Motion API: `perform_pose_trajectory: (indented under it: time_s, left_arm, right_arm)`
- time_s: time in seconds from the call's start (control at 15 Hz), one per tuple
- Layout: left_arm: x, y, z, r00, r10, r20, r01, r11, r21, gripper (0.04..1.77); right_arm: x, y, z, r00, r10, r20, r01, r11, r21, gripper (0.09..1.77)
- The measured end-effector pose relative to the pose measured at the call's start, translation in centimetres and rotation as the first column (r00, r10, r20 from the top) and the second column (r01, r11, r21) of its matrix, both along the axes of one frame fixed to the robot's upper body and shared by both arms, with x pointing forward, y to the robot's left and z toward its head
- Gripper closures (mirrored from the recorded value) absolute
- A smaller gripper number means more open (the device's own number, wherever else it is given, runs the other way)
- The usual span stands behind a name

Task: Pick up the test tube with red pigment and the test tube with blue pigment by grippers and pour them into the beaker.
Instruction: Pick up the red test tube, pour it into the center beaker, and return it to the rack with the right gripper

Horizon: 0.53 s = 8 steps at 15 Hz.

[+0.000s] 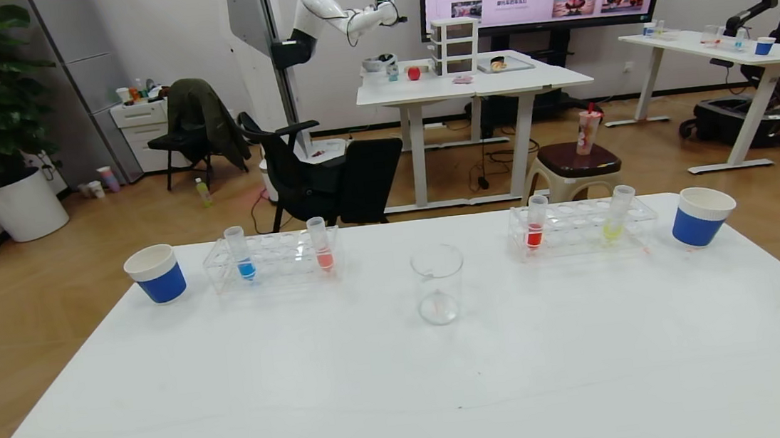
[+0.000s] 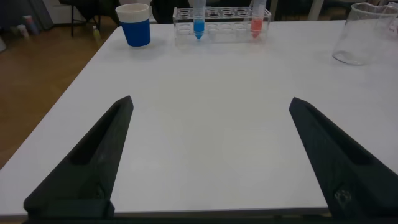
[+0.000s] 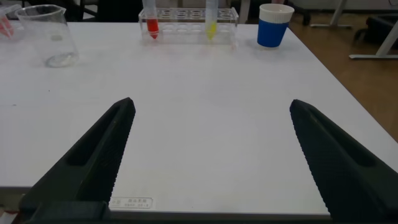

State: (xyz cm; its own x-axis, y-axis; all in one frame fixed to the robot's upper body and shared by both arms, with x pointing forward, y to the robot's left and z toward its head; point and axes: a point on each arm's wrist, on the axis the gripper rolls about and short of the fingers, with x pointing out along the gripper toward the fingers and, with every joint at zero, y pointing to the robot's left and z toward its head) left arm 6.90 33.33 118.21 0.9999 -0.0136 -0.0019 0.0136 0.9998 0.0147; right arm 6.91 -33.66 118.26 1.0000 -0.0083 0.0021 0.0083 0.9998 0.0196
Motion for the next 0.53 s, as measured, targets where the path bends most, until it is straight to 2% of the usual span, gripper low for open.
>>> perform_pose_trajectory:
  time_s: [0.53]
  left_arm:
    - [0.00,0.00,0.00,1.000,0.000,0.000,0.000,1.000,0.000,0.06]
  right_arm:
    - [0.00,0.01,0.00,1.000,0.002,0.000,-0.002,1.000,-0.003,0.12]
